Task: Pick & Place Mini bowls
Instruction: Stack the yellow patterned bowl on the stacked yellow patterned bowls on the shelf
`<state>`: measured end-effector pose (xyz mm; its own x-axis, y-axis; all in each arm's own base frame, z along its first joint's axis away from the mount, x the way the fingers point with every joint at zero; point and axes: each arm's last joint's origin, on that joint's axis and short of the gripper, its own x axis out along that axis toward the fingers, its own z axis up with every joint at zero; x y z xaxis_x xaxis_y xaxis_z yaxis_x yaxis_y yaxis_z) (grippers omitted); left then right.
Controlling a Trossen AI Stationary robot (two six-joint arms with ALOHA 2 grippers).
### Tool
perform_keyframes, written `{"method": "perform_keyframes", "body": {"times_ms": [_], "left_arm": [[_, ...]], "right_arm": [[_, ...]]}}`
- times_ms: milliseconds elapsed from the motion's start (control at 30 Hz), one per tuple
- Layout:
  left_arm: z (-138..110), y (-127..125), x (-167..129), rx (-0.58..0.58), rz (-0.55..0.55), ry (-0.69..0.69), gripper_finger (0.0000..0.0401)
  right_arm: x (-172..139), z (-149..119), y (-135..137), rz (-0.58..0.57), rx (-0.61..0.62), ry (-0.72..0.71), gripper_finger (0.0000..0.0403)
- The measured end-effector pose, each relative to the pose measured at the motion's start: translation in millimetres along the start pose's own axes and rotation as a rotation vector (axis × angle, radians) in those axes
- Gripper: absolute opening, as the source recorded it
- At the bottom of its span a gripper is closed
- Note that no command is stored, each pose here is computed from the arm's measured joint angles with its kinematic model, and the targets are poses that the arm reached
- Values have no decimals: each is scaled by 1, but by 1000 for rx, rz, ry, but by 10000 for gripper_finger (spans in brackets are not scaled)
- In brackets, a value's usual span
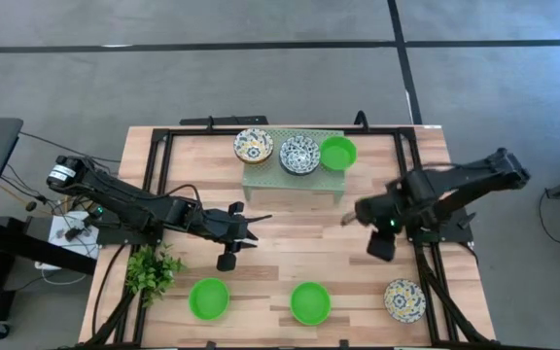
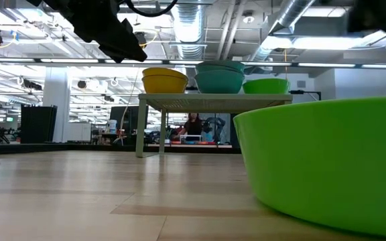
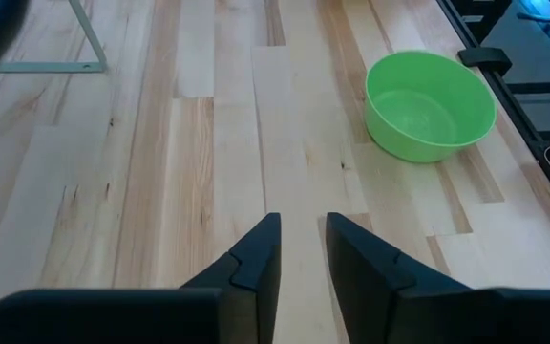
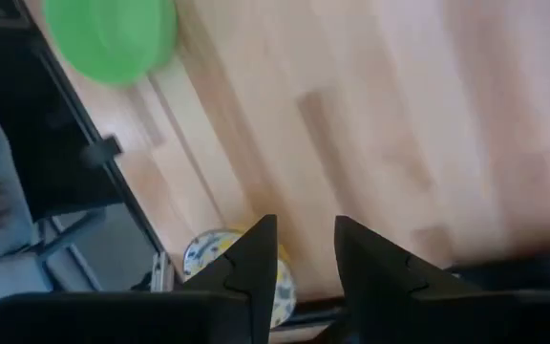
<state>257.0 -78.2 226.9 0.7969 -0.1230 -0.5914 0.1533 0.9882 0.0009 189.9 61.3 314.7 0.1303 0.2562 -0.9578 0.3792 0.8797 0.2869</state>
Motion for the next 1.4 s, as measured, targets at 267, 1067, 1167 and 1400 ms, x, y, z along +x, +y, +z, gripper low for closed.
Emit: {"method": "perform_keyframes", "body": {"times_ms": [267, 1067, 1167, 1400], "left_arm": [[1, 1, 0, -7, 1, -14, 88], [4, 0, 0, -10, -2, -42, 88], [4, 0, 0, -11, -2, -44, 88], [5, 0, 0, -11, -2, -50, 88]], "right_arm": [[49, -35, 5, -53, 39, 141, 103], [150, -70, 21, -174, -55, 382, 103], [156, -69, 24, -162, -82, 388, 103], [169, -66, 27, -175, -95, 397, 99]]}}
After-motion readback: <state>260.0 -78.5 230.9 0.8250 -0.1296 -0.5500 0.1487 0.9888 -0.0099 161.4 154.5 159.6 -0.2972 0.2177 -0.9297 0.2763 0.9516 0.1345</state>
